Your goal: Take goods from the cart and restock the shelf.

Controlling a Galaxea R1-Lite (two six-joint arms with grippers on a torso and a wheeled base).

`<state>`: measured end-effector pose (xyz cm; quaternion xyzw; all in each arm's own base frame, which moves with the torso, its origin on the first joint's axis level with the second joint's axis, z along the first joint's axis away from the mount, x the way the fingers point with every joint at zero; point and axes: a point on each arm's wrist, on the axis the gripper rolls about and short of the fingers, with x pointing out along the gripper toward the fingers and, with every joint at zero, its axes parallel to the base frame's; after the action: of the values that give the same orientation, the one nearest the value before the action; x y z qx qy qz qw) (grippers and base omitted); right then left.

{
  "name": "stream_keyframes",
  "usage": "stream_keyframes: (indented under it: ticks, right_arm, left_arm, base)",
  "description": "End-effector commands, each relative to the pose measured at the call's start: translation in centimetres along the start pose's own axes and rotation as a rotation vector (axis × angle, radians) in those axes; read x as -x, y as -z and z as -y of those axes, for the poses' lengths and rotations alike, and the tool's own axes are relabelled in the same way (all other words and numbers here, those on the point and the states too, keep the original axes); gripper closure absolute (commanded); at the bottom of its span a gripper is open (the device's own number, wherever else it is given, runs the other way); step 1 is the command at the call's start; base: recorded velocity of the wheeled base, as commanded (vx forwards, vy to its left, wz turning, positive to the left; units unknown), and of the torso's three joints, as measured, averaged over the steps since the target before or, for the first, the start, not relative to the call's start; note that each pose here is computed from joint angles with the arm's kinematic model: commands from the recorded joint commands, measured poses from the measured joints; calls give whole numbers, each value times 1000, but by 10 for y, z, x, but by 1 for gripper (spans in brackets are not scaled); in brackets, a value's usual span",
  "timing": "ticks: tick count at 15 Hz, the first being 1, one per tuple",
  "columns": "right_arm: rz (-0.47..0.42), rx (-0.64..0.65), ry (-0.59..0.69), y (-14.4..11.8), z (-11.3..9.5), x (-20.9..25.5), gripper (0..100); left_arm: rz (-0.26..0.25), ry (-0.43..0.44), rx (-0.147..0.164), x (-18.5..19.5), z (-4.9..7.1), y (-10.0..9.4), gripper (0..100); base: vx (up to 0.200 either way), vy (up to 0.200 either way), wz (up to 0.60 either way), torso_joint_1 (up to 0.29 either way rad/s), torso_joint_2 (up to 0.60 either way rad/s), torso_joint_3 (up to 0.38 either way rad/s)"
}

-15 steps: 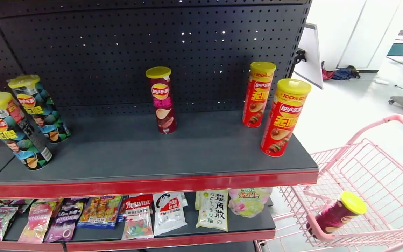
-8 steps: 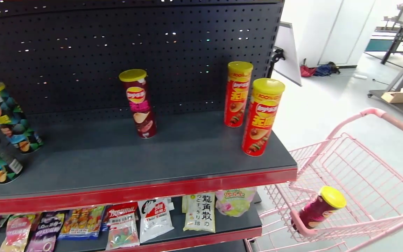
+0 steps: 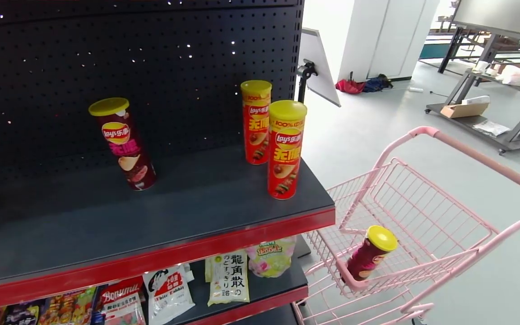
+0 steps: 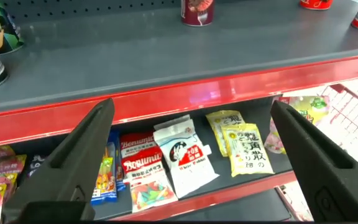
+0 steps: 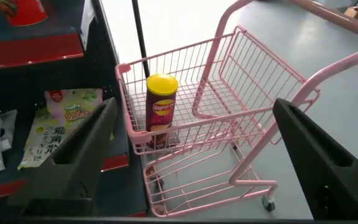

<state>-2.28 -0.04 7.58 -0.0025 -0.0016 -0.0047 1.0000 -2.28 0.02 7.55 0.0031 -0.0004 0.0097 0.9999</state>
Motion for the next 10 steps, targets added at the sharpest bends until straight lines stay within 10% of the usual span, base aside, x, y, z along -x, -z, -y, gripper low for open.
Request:
stream_keyframes:
  ticks: [1, 10]
  right_arm:
    - [0, -1, 1, 0, 0, 0, 0]
    - [0, -4, 1, 0, 0, 0, 0]
  left_arm:
    - [-1, -1, 0, 0, 0, 0, 0]
    - [-1, -2, 0, 0, 0, 0, 0]
  base:
    - [0, 0, 0, 0, 0, 0]
    - [0, 0, 0, -134, 345, 202]
